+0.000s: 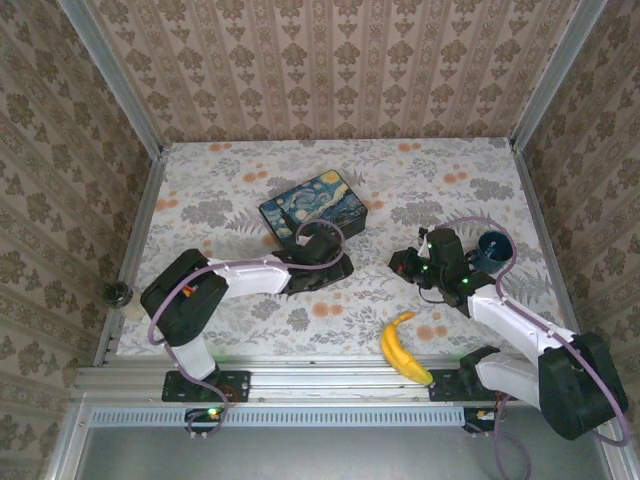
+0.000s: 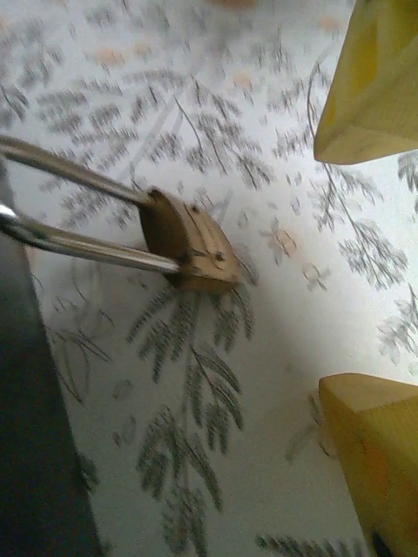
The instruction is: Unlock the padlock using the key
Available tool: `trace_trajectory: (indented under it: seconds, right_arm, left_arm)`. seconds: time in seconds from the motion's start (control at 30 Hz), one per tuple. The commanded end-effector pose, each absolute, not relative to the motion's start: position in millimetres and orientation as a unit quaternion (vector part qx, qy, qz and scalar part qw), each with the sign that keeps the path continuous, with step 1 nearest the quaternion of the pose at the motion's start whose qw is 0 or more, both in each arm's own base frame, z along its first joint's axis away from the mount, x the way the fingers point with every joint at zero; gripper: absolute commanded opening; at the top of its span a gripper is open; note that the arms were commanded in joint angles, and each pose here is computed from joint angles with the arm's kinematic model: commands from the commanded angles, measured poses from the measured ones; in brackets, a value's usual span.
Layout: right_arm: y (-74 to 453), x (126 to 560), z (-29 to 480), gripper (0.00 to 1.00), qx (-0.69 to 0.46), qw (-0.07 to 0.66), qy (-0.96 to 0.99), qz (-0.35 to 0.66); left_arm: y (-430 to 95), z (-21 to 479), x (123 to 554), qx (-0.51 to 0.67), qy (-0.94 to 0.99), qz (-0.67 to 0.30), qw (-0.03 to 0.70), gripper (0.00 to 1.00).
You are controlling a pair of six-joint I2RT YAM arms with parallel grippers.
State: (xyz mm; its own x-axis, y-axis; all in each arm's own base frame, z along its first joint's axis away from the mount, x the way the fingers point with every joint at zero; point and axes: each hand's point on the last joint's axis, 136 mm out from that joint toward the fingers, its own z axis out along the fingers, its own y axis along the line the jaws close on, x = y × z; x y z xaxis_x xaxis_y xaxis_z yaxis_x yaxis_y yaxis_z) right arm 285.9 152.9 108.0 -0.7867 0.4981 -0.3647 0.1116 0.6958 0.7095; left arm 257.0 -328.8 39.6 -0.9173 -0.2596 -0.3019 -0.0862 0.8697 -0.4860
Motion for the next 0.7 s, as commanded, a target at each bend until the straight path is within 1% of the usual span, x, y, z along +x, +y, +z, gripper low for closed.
trace_trajectory:
  seconds: [0.0, 0.17, 0.27, 0.43, 0.67]
  right_arm:
    - [147, 282, 105, 0.00, 0.159, 0.288, 0.887, 0.323]
    - [147, 282, 105, 0.00, 0.149, 0.293, 0.889, 0.320]
    - [147, 282, 105, 0.00, 0.146, 0.294, 0.889, 0.320]
    - [148, 282, 101, 0.00, 0.144, 0.294, 0.888, 0.324]
    - [154, 283, 95, 0.00, 0.139, 0.285, 0.887, 0.336]
  left_arm:
    - [-283, 32, 257, -0.073, 0.970, -0.060, 0.224, 0.64]
    - [-302, 37, 269, -0.069, 0.966, -0.035, 0.247, 0.63]
    - [-307, 34, 272, -0.084, 0.965, -0.020, 0.249, 0.60]
    - [-319, 37, 283, -0.099, 0.957, -0.018, 0.271, 0.59]
    - [-331, 47, 299, -0.117, 0.946, -0.025, 0.300, 0.63]
